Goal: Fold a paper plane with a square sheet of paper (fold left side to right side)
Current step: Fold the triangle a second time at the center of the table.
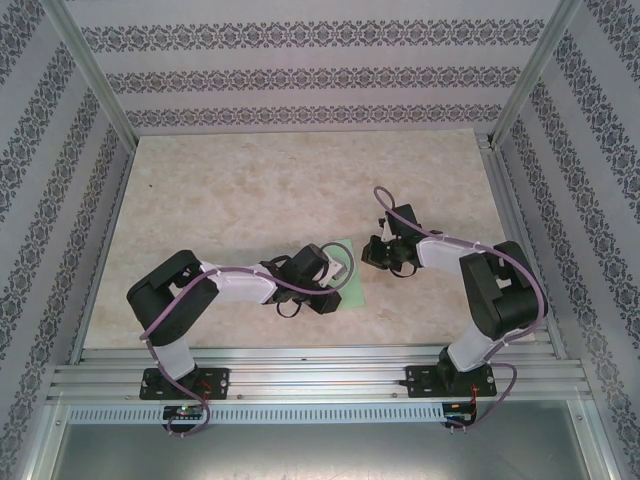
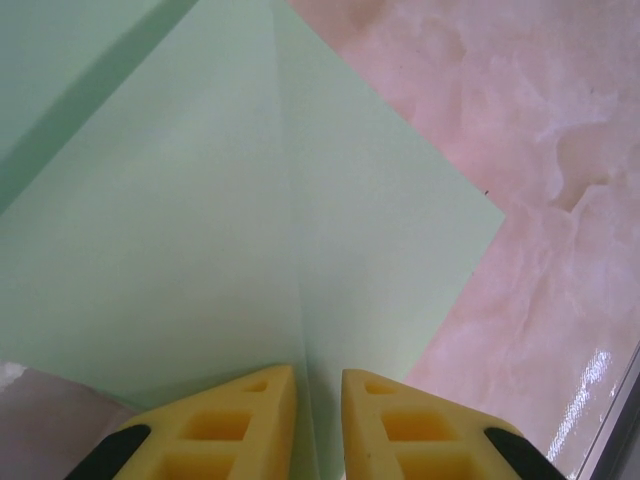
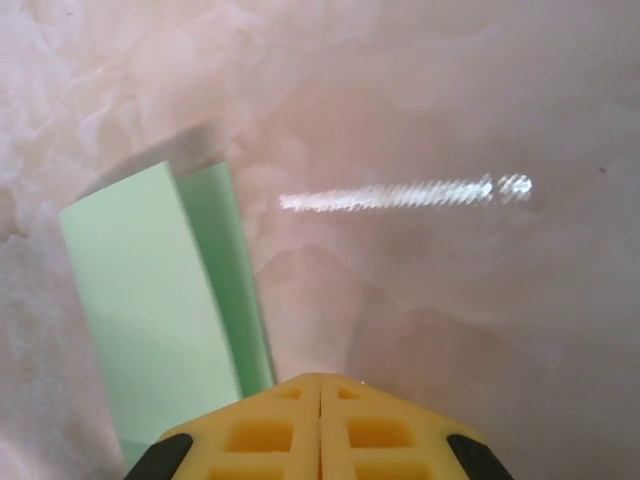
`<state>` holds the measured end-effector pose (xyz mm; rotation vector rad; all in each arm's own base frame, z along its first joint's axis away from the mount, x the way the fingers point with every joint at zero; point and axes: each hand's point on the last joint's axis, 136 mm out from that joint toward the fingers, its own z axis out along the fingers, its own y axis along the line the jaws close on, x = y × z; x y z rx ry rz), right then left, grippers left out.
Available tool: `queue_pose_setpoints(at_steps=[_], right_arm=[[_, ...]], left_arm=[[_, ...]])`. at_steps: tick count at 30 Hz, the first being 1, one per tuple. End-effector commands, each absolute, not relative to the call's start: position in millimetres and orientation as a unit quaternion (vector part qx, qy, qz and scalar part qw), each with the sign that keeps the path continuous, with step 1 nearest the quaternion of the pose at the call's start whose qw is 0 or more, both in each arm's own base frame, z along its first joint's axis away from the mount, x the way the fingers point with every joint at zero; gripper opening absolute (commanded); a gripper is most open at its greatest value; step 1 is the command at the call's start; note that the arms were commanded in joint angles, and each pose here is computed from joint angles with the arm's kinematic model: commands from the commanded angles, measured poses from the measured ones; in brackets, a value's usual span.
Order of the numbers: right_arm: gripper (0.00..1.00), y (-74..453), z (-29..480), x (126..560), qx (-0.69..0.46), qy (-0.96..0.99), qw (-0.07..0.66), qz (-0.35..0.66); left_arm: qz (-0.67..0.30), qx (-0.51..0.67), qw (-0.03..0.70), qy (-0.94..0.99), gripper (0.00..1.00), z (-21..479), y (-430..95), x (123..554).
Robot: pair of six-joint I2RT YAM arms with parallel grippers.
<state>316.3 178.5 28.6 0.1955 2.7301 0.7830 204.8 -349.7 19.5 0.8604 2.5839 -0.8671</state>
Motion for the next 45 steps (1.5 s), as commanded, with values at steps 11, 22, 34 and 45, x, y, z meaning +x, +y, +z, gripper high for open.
queue_pose_setpoints(at_steps=[11,22,34,45], right_arm=[[0.08,241,31,270,0.059,0.932,0.115,0.34],[0.07,202,-14,266,0.068,0.964,0.084,0.244],[0.07,199,-16,272,0.064,0.967,0.081,0.234],[0.07,199,-18,270,0.066,0.967,0.076,0.235]], left_arm=[[-0.247,0.315,0.075,0.913,0.26,-9,-323,175],[-0.26,0.321,0.06,0.908,0.27,-8,-322,164],[-0.256,0.328,0.025,0.909,0.26,-16,-304,133],[-0.259,0.342,0.018,0.903,0.25,-11,-300,118]])
